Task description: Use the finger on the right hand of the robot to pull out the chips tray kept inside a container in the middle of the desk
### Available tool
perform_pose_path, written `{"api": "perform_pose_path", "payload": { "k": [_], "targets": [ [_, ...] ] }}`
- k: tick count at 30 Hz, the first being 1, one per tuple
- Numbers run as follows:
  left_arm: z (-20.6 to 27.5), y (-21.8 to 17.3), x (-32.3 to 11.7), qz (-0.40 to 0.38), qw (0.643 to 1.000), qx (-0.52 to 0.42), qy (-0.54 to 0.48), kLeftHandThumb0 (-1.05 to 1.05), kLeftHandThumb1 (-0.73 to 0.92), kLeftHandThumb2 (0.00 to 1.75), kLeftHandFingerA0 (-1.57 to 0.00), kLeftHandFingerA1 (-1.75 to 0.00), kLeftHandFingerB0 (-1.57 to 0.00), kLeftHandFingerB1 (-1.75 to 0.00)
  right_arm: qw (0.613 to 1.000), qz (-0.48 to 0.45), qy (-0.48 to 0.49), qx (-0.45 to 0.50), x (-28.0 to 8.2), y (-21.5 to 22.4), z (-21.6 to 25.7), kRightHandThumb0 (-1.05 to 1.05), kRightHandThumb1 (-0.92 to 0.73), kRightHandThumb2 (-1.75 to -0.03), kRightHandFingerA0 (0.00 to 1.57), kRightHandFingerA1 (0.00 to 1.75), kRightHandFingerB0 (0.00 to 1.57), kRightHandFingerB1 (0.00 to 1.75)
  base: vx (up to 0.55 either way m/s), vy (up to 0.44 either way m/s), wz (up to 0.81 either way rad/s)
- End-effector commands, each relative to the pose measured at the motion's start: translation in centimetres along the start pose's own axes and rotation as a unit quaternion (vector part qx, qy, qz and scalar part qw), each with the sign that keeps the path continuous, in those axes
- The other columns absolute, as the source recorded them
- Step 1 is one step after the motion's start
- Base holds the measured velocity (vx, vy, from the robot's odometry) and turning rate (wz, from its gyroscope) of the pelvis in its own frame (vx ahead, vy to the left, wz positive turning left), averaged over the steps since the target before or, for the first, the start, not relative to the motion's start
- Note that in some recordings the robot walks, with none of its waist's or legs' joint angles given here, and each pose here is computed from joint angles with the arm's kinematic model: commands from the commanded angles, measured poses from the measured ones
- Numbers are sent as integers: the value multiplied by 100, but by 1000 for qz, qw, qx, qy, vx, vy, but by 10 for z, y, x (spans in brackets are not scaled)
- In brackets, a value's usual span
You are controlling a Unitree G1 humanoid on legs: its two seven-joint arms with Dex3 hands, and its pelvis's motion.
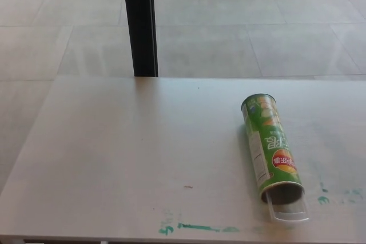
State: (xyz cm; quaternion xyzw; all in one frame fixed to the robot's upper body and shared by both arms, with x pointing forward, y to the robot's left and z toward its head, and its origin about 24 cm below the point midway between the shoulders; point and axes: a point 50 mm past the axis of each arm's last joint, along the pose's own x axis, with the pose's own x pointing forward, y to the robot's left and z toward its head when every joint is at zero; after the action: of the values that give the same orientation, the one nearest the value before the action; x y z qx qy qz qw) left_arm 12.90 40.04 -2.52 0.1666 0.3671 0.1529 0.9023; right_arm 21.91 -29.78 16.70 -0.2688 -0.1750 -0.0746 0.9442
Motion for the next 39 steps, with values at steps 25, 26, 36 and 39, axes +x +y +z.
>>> {"api": "perform_pose_path", "payload": {
  "k": [25,26,36,39],
  "targets": [
    [1,11,-4,1,1000,14,9,-26,64,63,-60,-74,-51,-60,914,313,-5,-258,11,93,-14,-28,-55,-57,84,119,35,33,0,0,0],
    [1,11,-4,2,1000,12,10,-25,64,63,-59,-74,-51,-60,913,316,-4,-258,11,93,-15,-27,-55,-57,83,119,34,32,0,0,0],
    [-4,13,-4,6,1000,15,19,-25,65,63,-61,-74,-51,-60,850,386,-13,-358,-2,104,-28,-40,-51,-75,85,111,24,41,0,0,0],
    [-4,13,-5,5,1000,10,19,-25,64,64,-59,-74,-52,-61,843,392,-19,-366,-5,107,-35,-33,-59,-59,79,128,30,31,0,0,0]
  ]
}}
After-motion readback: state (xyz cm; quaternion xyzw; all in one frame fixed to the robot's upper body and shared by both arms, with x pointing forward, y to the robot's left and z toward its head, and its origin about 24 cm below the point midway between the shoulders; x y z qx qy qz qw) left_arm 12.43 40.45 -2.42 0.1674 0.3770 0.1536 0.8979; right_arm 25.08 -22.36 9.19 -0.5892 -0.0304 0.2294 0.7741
